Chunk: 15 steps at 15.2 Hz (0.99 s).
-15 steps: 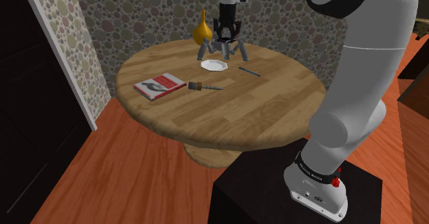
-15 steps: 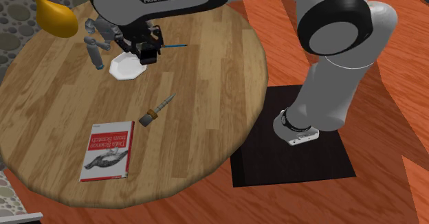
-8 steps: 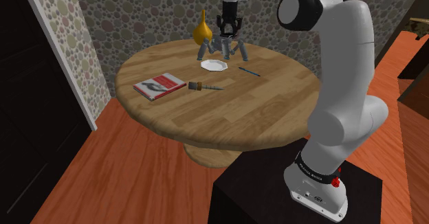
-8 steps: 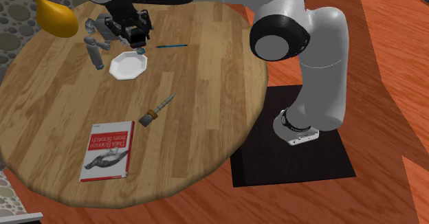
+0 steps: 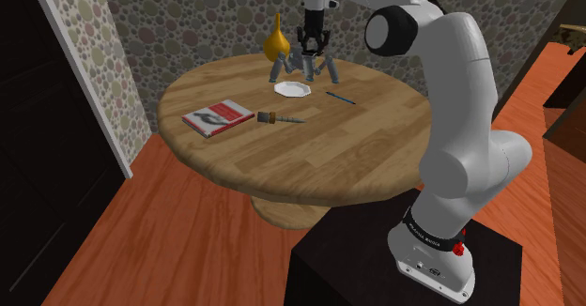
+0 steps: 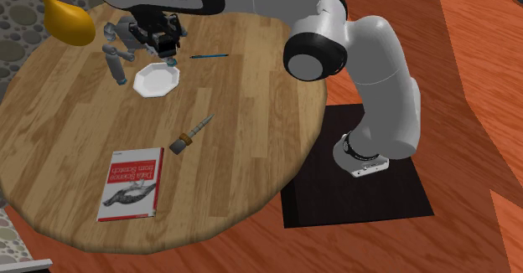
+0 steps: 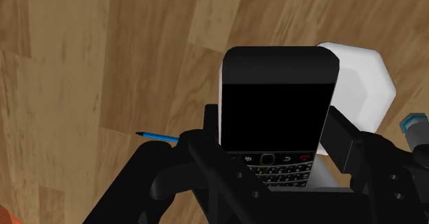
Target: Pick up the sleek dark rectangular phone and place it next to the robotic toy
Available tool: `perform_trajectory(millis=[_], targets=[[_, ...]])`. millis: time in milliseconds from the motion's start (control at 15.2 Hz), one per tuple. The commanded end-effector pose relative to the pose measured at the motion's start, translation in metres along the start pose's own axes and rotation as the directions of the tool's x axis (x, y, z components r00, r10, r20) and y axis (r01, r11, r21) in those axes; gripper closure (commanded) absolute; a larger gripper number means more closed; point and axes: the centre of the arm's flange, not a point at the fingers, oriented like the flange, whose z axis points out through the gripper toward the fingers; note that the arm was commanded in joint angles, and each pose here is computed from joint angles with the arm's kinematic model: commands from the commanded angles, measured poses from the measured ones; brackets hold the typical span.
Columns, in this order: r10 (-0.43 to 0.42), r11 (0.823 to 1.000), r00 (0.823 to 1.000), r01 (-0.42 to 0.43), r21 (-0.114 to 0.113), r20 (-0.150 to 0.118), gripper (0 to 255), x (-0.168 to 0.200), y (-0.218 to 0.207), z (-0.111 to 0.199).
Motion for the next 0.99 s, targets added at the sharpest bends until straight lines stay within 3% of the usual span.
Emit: perform_trajectory(millis=[0,924], targets=[[0.0,1.0,1.0,0.0,0.001,-0.001,255,0.001,0.0,0.01],[0.0,1.0,1.0,0.0,0.001,-0.001,255,-0.001,-0.005,0.084]])
